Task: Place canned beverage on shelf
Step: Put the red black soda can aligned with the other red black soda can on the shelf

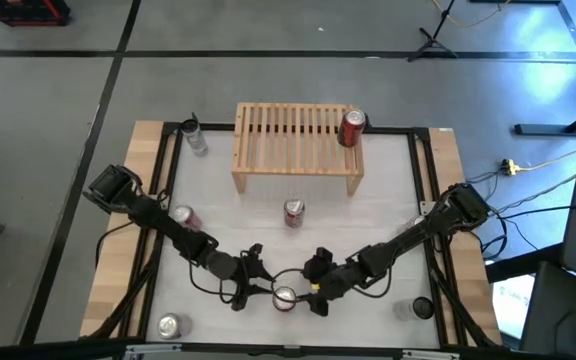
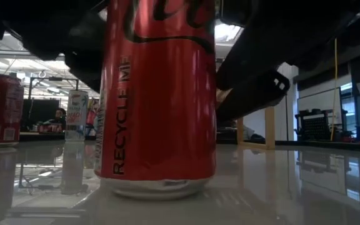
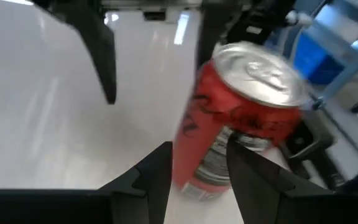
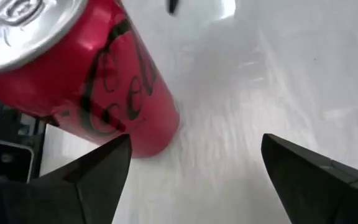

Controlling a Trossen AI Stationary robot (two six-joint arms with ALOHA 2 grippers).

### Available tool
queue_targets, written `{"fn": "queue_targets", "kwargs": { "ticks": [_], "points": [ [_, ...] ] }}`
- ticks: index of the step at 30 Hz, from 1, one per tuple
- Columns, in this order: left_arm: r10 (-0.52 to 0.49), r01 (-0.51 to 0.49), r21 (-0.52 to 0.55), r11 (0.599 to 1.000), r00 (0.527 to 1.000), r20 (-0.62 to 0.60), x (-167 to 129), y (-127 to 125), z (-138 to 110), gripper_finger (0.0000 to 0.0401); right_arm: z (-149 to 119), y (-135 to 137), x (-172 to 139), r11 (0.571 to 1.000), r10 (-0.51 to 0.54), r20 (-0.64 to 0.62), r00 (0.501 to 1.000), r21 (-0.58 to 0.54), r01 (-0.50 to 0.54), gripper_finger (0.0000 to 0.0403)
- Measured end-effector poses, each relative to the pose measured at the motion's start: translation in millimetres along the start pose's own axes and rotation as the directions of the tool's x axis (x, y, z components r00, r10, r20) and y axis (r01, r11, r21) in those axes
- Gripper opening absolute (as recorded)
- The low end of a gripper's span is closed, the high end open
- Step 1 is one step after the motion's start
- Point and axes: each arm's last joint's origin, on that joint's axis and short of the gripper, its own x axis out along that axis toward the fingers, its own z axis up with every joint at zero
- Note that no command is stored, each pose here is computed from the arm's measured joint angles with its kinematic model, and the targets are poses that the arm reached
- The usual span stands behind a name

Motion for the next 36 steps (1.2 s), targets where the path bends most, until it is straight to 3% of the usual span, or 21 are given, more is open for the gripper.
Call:
{"fn": "queue_targets", "kwargs": {
  "ticks": [6, 13, 22, 36],
  "points": [
    [-0.013, 0.013, -0.016, 1.0, 1.0, -0.015, -0.9, -4.1, -3.6, 0.0149, -13.7, 19.9, -6.0, 0.996, 0.079, -0.034, 0.996, -0.04, -0.081, 0.0349],
    [-0.033, 0.033, 0.002, 0.999, 0.999, 0.006, -3.5, -5.8, 1.9, 0.0149, -22.8, 39.6, -0.7, 0.989, 0.125, 0.09, 0.988, -0.088, -0.118, 0.0349],
    [-0.058, 0.058, 0.006, 0.998, 0.998, -0.011, -3.4, -6.4, 1.0, 0.0149, -28.8, 34.9, 27.0, 0.999, 0.01, 0.288, 0.958, -0.054, 0.006, 0.0349],
    [-0.063, 0.063, 0.0, 0.998, 0.998, 0.01, -3.3, -6.1, 3.3, 0.0149, -12.9, 40.6, 55.2, 0.989, -0.024, 0.362, 0.932, -0.129, 0.076, 0.0346]
  ]
}}
